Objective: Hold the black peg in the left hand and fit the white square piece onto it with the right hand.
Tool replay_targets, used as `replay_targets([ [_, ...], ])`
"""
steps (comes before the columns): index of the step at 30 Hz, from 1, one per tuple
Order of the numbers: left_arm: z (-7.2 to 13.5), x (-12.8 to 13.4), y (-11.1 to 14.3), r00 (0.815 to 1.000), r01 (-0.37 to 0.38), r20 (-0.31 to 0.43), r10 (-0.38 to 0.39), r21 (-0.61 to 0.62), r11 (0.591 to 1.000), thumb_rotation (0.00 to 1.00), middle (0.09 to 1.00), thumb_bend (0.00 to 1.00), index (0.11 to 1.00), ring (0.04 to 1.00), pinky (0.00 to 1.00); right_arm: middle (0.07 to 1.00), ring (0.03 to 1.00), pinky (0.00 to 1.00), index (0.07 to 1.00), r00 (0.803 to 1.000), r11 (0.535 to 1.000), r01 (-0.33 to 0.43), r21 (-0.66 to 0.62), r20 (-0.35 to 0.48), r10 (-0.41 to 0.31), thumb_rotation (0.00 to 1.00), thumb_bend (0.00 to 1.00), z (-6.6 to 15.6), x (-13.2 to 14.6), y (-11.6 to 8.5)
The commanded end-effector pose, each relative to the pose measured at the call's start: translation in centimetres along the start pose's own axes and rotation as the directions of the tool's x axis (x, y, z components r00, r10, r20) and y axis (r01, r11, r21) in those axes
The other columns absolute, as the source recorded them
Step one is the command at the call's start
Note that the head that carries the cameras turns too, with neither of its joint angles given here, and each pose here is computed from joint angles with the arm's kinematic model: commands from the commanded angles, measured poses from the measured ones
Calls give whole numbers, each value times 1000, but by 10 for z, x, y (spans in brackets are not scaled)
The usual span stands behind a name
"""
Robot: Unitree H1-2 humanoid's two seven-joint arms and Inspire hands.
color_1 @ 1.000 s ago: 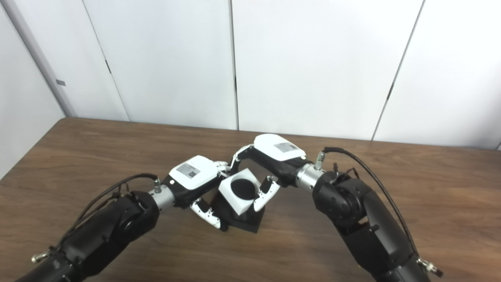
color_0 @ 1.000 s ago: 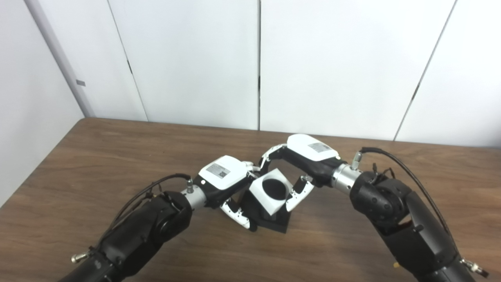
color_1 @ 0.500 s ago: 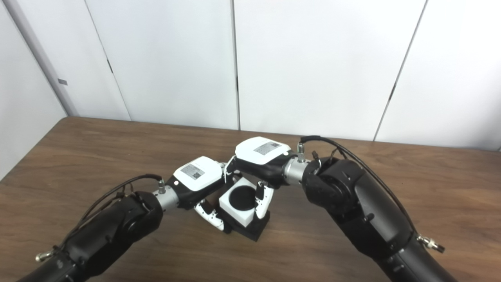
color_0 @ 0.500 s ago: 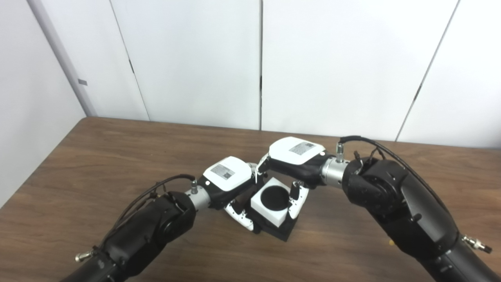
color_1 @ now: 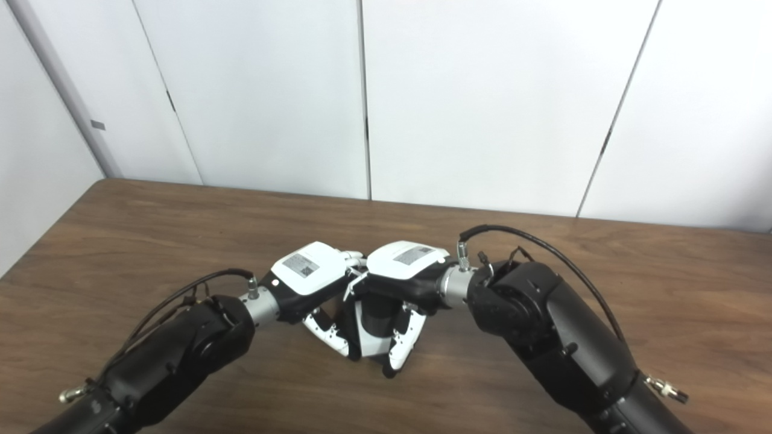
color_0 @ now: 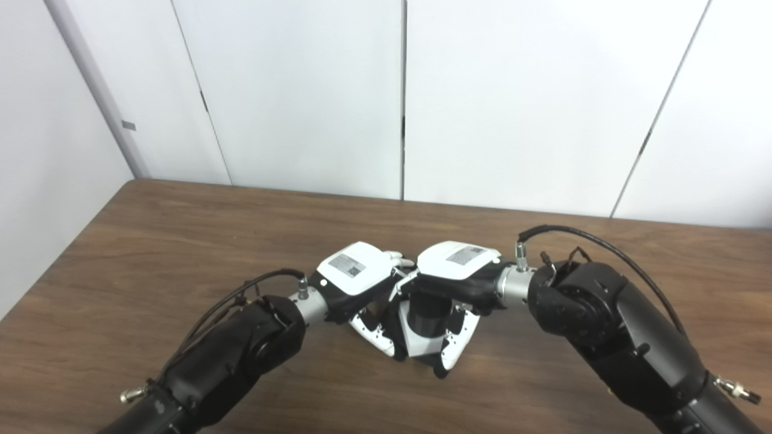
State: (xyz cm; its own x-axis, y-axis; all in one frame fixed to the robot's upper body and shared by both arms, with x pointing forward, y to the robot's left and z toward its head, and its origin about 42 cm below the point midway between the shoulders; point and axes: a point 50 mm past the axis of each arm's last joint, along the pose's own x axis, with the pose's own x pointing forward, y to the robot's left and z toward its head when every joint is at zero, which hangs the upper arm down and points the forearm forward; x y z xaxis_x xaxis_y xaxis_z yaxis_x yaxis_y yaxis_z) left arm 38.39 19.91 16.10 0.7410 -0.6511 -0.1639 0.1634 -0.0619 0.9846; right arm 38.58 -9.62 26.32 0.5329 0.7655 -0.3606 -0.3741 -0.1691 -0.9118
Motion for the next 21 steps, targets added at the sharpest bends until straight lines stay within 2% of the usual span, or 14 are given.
replay_targets([
  [1,9,-9,-44,982,187,-1,-187,18,982,77,886,521,494,899,812,822,846,813,773,997,997,75,-25,3,-75,325,901,-1,-5,-24],
  [8,9,-10,-43,982,191,2,-191,25,981,77,882,522,493,897,813,844,849,775,799,990,991,136,-5,-33,-136,329,899,-10,-13,-27],
  [11,8,-11,-44,981,192,1,-192,17,981,76,880,522,493,900,818,836,836,765,797,979,979,203,17,-40,-202,298,897,-18,-21,-31],
  [15,6,-13,-45,980,199,-4,-199,12,980,76,879,522,493,908,831,827,827,735,792,953,953,299,48,-67,-295,273,900,-28,-35,-37],
  [21,4,-15,-46,980,197,-5,-197,18,980,75,874,522,494,902,817,825,819,686,795,894,888,443,125,-140,-426,247,880,-47,-66,-41],
])
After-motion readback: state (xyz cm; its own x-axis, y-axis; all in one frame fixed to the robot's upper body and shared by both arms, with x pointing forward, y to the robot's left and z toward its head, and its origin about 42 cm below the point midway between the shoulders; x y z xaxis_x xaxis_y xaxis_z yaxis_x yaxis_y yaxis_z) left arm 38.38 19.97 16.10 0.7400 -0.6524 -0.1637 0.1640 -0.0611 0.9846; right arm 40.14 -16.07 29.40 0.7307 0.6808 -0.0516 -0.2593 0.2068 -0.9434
